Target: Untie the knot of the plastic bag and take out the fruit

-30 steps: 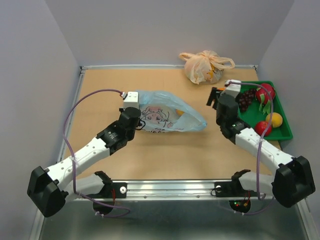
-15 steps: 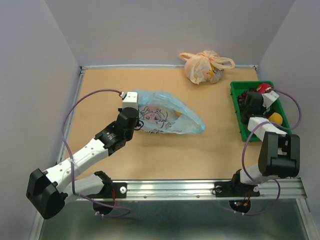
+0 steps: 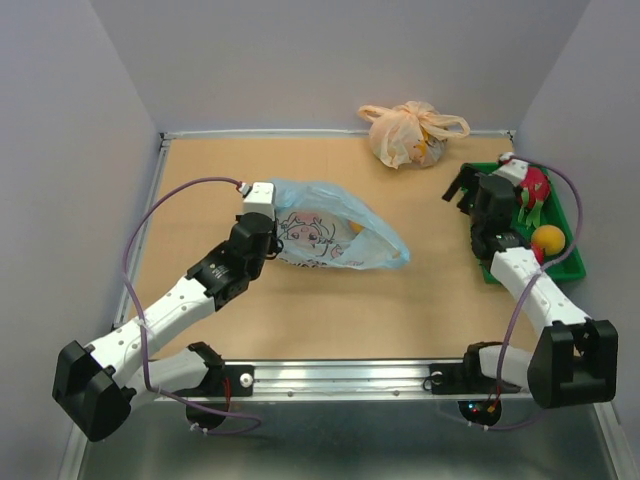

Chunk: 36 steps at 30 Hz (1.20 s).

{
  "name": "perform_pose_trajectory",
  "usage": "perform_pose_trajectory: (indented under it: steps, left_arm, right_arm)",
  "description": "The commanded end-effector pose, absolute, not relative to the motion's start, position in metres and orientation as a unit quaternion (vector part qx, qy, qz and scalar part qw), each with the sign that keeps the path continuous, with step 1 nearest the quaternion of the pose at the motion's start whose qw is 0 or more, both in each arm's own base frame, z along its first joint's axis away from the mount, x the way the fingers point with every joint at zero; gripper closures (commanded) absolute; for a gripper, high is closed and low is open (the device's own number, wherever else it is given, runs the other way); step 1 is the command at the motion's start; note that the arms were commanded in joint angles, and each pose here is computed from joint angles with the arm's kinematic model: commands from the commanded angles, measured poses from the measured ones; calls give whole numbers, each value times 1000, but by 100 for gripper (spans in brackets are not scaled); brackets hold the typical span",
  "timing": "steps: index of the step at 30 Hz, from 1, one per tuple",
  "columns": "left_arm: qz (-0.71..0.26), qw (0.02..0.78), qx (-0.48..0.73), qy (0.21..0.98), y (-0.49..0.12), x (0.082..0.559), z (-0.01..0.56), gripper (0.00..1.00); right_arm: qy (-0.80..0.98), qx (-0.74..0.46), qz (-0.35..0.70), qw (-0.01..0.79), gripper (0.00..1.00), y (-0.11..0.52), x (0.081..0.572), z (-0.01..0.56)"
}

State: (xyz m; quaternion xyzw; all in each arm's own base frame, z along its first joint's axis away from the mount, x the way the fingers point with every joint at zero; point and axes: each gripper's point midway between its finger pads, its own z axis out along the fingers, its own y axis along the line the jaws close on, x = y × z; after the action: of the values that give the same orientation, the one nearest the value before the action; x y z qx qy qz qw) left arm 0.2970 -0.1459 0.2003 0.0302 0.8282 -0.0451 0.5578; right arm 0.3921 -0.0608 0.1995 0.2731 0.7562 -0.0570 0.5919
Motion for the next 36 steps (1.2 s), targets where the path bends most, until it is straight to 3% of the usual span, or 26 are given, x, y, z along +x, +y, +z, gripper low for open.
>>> perform_pose_trajectory:
  steps: [1, 4, 10, 19, 21, 23, 24, 26, 27, 32, 36]
  left_arm:
    - [-75, 570, 35, 817, -154, 297, 210, 100]
    - [-82, 564, 39, 821, -156, 295, 207, 100]
    - [-89, 554, 29, 827, -154, 287, 201, 100]
    - [-84, 551, 37, 830, -151, 283, 193, 100]
    - [-79, 549, 39, 831, -151, 284, 190, 100]
    - [-78, 545, 43, 834, -152, 284, 188, 100]
    - [-79, 544, 45, 834, -153, 284, 187, 100]
    - [-78, 541, 45, 836, -153, 284, 184, 100]
    - [-78, 540, 44, 837, -153, 285, 183, 100]
    - [-78, 531, 48, 843, -156, 285, 178, 100]
    - [-79, 518, 56, 850, -161, 286, 170, 100]
  right_arm:
    - [786, 72, 98, 606, 0, 68, 399, 234]
    - [791, -33, 186, 582, 0, 140, 389, 235]
    - [788, -199, 231, 534, 0, 233, 376, 210]
    - [820, -237, 165, 495, 0, 245, 408, 147]
    - [831, -224, 128, 492, 9, 235, 419, 133]
    - [835, -213, 103, 497, 26, 228, 425, 131]
    - [832, -206, 103, 505, 52, 227, 427, 139]
    - [821, -209, 120, 518, 89, 233, 420, 158]
    - [804, -216, 133, 537, 100, 242, 412, 182]
    - [762, -278, 188, 553, 100, 292, 362, 235]
    - [756, -341, 258, 496, 100, 337, 295, 221]
